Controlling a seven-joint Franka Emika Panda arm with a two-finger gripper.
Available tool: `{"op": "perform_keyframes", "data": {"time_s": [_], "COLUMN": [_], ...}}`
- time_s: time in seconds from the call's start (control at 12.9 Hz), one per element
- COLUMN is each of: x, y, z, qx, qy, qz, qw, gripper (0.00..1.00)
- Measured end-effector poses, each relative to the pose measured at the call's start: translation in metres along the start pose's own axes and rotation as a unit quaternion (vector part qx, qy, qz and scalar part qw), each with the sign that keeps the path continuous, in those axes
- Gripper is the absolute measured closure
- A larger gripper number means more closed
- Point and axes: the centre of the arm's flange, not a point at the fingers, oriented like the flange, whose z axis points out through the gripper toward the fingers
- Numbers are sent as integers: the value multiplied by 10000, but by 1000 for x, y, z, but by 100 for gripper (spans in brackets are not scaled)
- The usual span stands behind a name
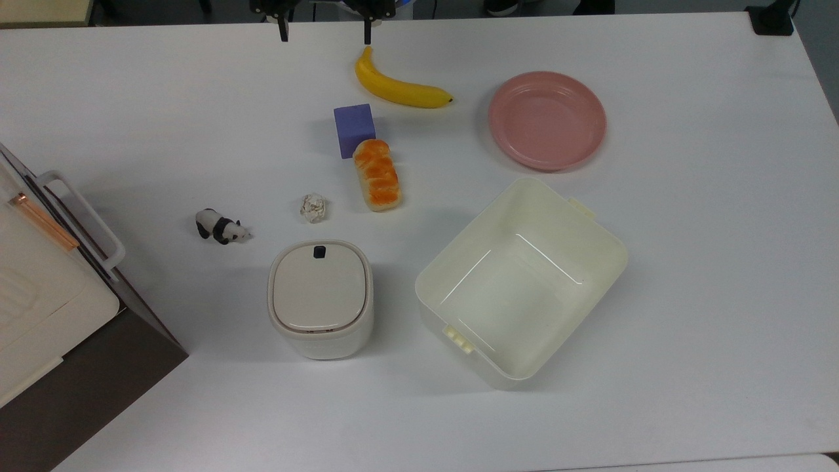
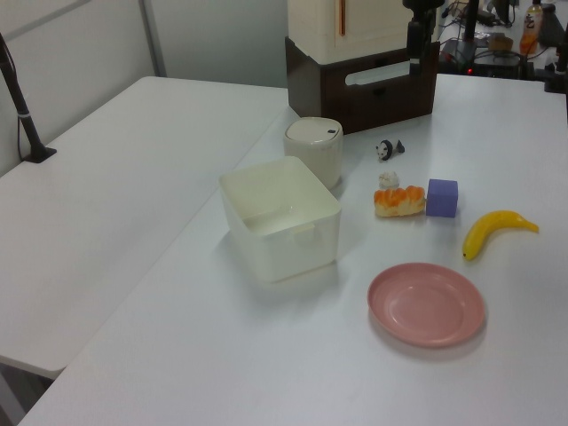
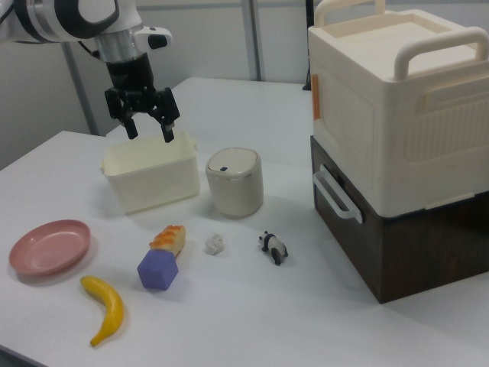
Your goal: Open the trash can
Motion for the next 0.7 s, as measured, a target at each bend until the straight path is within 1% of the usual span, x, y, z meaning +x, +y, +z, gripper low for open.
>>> {"op": "perform_keyframes", "data": {"time_s": [0.7], "x": [0], "y": [5], "z": [0], "qx": [-1], "qy": [-4], "qz": [46], "qw": [10000], "gripper": [0]}}
